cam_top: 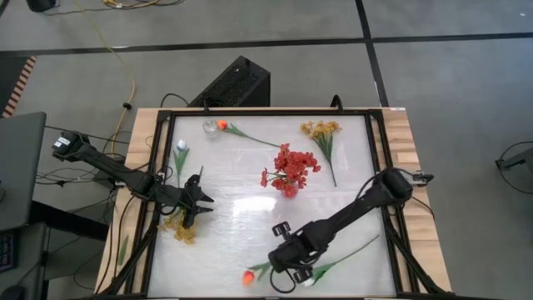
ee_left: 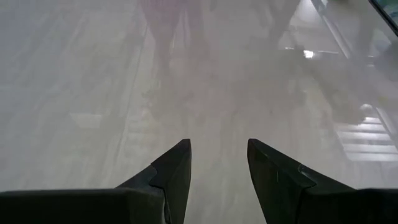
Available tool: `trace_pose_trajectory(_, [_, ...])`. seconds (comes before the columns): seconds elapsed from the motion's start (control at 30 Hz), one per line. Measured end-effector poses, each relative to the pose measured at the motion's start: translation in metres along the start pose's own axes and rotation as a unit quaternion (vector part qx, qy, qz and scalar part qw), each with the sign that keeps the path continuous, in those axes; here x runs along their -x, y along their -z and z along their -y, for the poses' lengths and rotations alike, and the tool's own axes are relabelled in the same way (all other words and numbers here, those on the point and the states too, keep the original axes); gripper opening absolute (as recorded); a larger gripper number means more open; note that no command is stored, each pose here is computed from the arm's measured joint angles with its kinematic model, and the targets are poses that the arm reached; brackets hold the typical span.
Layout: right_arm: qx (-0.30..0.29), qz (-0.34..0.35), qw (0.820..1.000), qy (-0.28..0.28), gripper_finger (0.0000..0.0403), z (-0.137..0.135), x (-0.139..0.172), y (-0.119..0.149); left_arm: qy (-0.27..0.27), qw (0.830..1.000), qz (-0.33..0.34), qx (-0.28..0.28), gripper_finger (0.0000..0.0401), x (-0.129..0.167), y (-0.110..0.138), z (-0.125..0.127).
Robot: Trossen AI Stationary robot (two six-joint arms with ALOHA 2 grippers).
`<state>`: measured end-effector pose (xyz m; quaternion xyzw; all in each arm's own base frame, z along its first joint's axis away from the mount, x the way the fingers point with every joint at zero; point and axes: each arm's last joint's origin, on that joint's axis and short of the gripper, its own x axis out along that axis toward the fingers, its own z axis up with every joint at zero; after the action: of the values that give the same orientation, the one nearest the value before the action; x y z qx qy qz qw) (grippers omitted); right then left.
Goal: Sort flowers into vase by color
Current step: Put the bottom orange flower into the violet vase
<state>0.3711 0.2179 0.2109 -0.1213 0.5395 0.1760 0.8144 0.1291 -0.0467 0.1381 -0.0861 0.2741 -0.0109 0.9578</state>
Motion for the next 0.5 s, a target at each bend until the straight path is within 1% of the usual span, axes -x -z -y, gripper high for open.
trace_pose_trajectory(0.07, [-0.007, 0.040, 0.999, 0.032, 0.0014, 0.000, 0.021, -0.002, 0.000, 1.000, 0.000, 0.000, 0.0146, 0.000, 0.000, 0.000])
trace_pose_trajectory(0.13, [-0.013, 0.087, 0.993, 0.078, 0.0014, -0.004, 0.044, -0.001, 0.000, 1.000, 0.000, 0.000, 0.0146, 0.000, 0.000, 0.000])
trace_pose_trajectory(0.23, [-0.024, 0.178, 0.971, 0.158, 0.0014, -0.013, 0.073, 0.011, 0.000, 1.000, 0.000, 0.000, 0.0146, 0.000, 0.000, 0.000])
trace_pose_trajectory(0.3, [-0.039, 0.241, 0.947, 0.210, 0.0014, -0.021, 0.085, 0.026, 0.000, 1.000, 0.000, 0.000, 0.0146, 0.000, 0.000, 0.000])
trace_pose_trajectory(0.37, [-0.068, 0.308, 0.915, 0.252, 0.0014, -0.028, 0.092, 0.043, 0.000, 1.000, 0.000, 0.000, 0.0146, 0.000, 0.000, 0.000])
trace_pose_trajectory(0.43, [-0.105, 0.369, 0.881, 0.276, 0.0014, -0.031, 0.096, 0.058, 0.000, 1.000, 0.000, 0.000, 0.0146, 0.000, 0.000, 0.000])
trace_pose_trajectory(0.5, [-0.141, 0.410, 0.851, 0.296, 0.0014, -0.032, 0.097, 0.074, 0.000, 1.000, 0.000, 0.001, 0.0146, 0.000, 0.000, 0.000])
